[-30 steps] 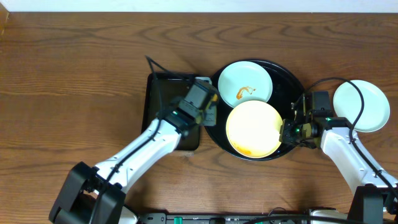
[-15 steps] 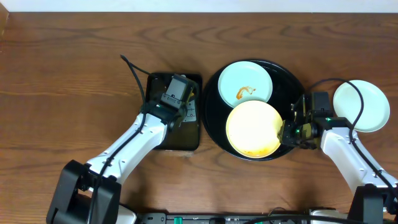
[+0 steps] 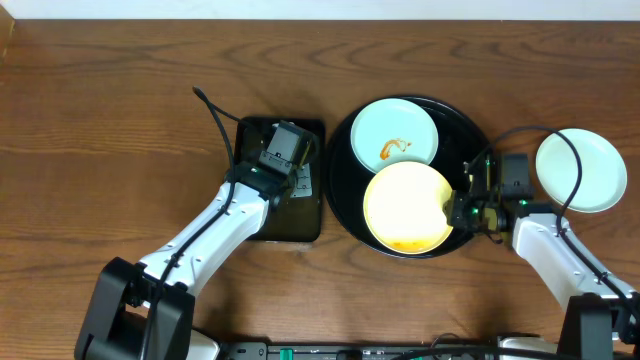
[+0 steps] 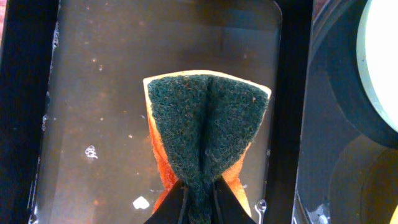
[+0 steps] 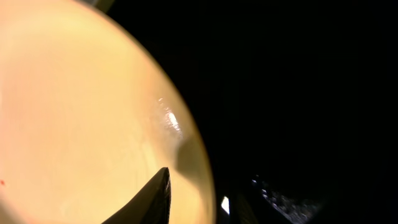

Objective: Clean dirty plates on tray and stack at the side

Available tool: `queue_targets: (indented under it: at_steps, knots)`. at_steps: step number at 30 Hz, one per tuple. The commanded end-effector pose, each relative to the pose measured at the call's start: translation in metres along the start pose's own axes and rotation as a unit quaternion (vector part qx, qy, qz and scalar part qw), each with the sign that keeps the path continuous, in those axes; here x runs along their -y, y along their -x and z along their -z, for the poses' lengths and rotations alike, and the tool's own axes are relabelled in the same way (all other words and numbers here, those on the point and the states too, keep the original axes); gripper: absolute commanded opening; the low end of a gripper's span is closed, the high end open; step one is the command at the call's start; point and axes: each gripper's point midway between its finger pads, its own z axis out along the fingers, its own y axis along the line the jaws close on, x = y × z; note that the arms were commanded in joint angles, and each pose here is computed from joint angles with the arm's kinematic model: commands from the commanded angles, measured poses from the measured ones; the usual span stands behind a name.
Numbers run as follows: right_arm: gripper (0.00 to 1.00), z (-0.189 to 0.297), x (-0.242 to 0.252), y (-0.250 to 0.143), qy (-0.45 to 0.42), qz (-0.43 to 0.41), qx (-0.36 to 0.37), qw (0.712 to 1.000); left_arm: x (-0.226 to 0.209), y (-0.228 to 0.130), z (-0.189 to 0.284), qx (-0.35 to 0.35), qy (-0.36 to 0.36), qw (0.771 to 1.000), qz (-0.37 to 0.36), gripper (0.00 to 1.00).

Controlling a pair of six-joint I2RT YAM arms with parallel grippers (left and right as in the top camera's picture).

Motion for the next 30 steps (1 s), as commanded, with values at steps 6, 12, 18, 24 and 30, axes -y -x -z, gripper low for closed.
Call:
queue_targets:
  at_steps: [6, 12, 18, 24, 30]
  knots:
    - [0.05, -0.01, -0.013, -0.012, 0.049, 0.028, 0.002, 0.998, -0.007, 0.001, 0.0, 0.006, 0.014, 1.0, -0.001, 0.12]
    - [0.01, -0.01, -0.013, -0.011, 0.05, 0.029, 0.004, 0.998, -0.007, 0.001, 0.0, 0.005, 0.014, 1.0, -0.001, 0.12]
    - [0.01, -0.003, -0.016, -0.003, 0.052, 0.033, 0.019, 0.998, -0.007, 0.001, 0.0, 0.005, 0.014, 1.0, -0.001, 0.12]
    - [0.01, 0.027, -0.007, 0.008, -0.007, 0.025, 0.005, 1.0, -0.007, 0.001, 0.0, 0.006, 0.014, 1.0, -0.001, 0.12]
    - [0.01, 0.056, -0.002, 0.018, -0.053, 0.024, -0.017, 0.998, -0.007, 0.001, 0.0, 0.006, 0.014, 1.0, -0.001, 0.12]
